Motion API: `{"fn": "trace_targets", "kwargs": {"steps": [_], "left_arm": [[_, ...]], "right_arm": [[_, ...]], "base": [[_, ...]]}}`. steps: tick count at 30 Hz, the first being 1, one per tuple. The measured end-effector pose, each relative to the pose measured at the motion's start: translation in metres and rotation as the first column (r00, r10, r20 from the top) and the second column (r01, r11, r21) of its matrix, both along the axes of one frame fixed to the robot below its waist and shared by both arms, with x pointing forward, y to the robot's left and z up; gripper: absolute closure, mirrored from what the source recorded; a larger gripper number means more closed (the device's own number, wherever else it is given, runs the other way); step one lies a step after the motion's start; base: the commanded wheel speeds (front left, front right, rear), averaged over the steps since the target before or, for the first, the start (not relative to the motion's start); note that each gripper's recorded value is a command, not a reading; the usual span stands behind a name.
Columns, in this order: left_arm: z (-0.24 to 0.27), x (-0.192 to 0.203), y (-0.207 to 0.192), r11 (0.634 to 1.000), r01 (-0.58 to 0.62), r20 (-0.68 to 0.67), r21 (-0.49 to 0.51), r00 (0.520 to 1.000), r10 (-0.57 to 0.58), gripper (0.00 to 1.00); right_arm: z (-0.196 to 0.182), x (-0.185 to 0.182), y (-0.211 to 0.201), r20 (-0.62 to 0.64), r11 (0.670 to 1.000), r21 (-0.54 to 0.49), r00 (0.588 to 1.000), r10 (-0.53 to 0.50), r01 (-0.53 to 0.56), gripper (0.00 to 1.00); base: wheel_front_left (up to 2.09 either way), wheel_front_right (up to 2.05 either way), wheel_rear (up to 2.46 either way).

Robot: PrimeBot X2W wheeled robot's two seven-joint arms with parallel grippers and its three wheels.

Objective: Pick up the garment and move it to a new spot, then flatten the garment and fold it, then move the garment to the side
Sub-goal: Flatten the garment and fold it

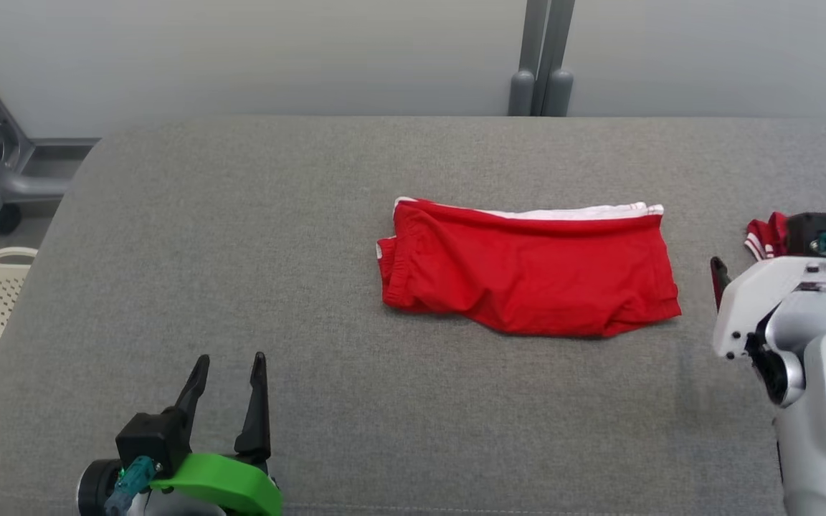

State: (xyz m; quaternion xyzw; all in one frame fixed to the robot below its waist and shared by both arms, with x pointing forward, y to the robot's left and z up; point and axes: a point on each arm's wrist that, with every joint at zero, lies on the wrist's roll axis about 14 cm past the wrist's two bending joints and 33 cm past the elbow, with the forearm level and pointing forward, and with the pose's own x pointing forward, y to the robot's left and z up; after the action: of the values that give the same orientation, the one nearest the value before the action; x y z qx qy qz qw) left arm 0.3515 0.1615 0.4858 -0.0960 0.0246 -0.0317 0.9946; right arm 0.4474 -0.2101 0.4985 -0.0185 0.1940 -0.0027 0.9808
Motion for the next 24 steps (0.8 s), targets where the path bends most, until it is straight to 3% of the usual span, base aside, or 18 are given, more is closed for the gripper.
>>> {"fn": "trace_targets", "kwargs": {"steps": [9,24], "left_arm": [[-0.002,0.011,0.003,1.0,-0.001,-0.015,0.016,1.0,0.001,0.0],[-0.02,0.019,0.023,0.997,-0.052,-0.067,0.048,0.996,0.055,0.0]], "right_arm": [[-0.034,0.036,-0.005,-0.245,1.0,0.007,0.969,-0.021,0.024,0.0],[-0.092,0.076,0.012,-0.381,0.998,0.05,0.925,-0.018,0.04,0.0]], "base": [[0.0,0.0,0.0],[0.0,0.0,0.0]]}}
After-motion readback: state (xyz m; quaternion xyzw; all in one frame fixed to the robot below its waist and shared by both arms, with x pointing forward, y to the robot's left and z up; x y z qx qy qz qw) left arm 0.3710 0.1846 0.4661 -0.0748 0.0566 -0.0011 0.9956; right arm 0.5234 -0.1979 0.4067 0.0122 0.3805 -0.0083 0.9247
